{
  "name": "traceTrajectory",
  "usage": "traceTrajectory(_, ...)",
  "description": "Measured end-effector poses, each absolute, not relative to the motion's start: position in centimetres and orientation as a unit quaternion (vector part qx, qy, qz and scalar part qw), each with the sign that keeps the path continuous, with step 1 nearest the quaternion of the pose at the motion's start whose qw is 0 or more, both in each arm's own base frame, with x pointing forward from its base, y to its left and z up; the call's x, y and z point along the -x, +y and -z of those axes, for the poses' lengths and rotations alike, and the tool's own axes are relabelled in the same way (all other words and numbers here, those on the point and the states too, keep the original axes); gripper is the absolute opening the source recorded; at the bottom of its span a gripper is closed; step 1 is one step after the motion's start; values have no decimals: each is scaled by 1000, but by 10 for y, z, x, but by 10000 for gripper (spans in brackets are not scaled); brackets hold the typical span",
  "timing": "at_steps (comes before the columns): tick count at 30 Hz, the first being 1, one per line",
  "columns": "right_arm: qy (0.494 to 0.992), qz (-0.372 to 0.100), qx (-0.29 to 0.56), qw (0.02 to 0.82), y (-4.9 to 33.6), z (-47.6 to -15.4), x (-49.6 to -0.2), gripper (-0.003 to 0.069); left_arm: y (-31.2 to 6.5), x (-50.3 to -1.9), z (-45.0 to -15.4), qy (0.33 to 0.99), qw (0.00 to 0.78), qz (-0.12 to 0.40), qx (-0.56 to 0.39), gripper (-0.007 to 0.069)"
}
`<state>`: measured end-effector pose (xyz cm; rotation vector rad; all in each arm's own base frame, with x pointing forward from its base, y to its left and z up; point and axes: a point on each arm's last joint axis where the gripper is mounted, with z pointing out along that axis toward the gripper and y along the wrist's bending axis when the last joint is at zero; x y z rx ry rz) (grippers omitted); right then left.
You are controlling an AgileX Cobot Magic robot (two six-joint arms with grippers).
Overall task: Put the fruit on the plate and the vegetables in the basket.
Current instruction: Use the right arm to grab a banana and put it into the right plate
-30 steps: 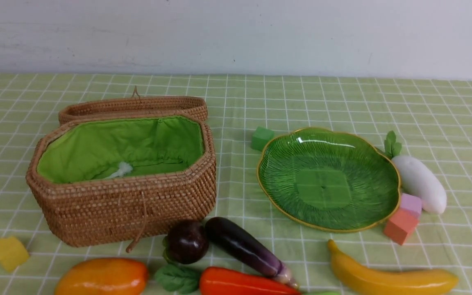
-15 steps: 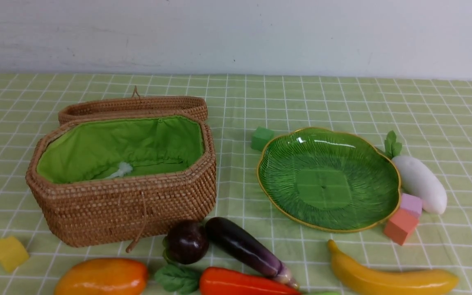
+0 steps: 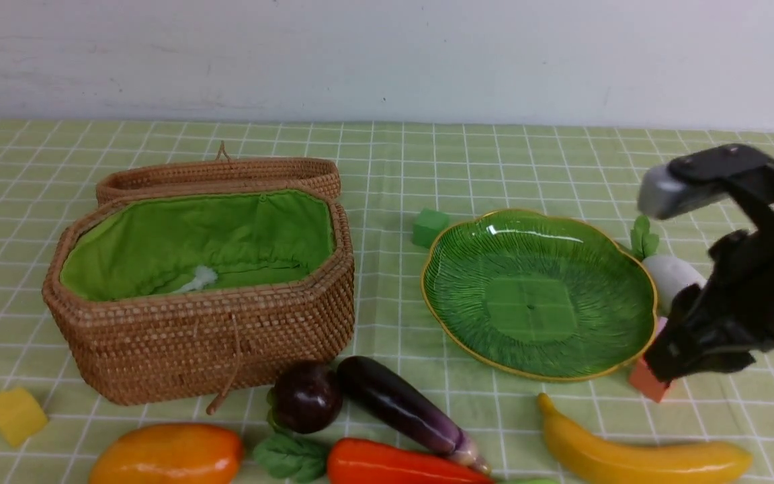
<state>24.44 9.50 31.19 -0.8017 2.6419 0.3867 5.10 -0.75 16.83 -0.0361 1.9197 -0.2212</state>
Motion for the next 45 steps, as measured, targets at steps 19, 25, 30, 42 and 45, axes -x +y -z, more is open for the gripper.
traceTrajectory(19,818,9,572,61,100,-227,-244,441,-7,-51,-168,817,568,94,15,238)
traceTrajectory(25,798,21,597,78,97,-201,-240,538,-7,-51,-168,817,568,94,15,238)
traceTrajectory(30,792,29,599,116,103,-186,-252,553,-7,-51,-168,817,568,94,15,239)
traceTrajectory(42,785,-4,614,76,108,-158,-256,333,-7,-51,-168,817,568,94,15,239)
traceTrajectory(45,781,-20,619,76,109,-164,-251,306,-7,-51,-168,817,568,94,15,239)
